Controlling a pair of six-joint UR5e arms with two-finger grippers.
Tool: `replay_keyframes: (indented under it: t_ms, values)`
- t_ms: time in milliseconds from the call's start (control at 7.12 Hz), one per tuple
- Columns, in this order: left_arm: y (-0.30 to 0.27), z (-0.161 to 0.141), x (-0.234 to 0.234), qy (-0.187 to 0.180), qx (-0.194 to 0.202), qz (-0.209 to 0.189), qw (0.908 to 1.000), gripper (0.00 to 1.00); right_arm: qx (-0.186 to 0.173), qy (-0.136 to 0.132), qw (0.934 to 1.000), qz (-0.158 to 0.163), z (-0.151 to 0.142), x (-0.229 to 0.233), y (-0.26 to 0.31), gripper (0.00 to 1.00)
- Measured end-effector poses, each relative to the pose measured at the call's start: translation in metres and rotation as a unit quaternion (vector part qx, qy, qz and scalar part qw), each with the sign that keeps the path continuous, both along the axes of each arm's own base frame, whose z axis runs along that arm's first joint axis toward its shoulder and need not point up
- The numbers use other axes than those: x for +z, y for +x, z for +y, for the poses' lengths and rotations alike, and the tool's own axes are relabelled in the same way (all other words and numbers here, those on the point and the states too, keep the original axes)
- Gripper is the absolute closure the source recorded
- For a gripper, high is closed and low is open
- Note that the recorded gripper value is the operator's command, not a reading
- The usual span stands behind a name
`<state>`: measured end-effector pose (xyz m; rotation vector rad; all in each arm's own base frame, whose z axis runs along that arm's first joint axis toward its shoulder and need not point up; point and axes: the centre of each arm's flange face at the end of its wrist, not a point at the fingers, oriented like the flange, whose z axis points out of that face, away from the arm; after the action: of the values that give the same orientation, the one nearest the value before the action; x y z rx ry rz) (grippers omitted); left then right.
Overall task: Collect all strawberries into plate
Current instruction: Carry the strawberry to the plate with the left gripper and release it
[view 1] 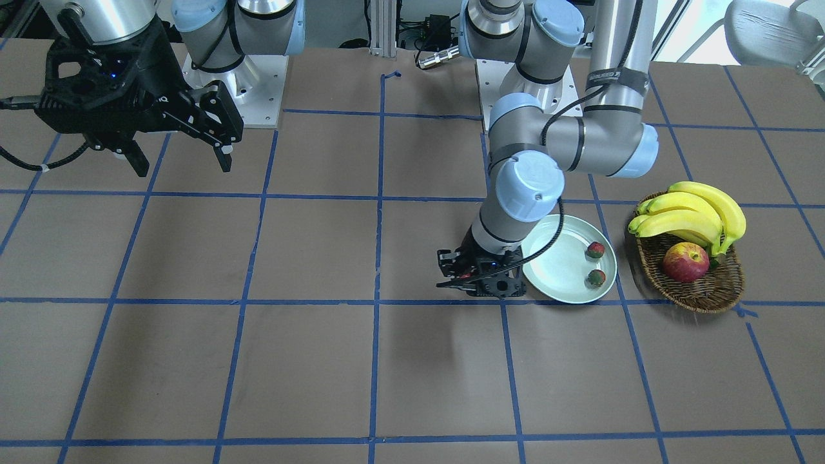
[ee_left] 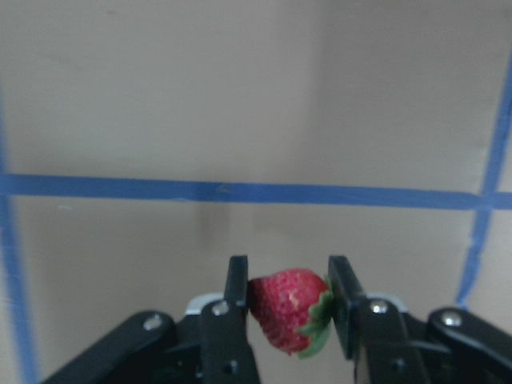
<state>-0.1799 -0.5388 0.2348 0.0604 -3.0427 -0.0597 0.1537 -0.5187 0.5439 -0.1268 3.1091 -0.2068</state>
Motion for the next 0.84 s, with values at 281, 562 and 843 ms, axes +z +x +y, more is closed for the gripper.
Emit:
replay_keyframes:
  t_ms: [281,562,843]
  values:
    - [0.098,-0.005,0.024,0.007,-0.037,-0.020,0.9991,1.00,-0.001,0.002,1.0000,-0.002,0.000,-0.001,-0.003,0.00]
    - [0.164,0.011,0.003,0.026,-0.071,-0.013,0.9971,0.96,-0.005,0.010,0.9999,0.000,-0.002,-0.007,-0.006,0.00]
    - [0.178,0.019,-0.021,0.025,-0.080,-0.012,0.9964,0.25,-0.006,0.014,0.9999,-0.001,-0.001,-0.012,-0.007,0.00]
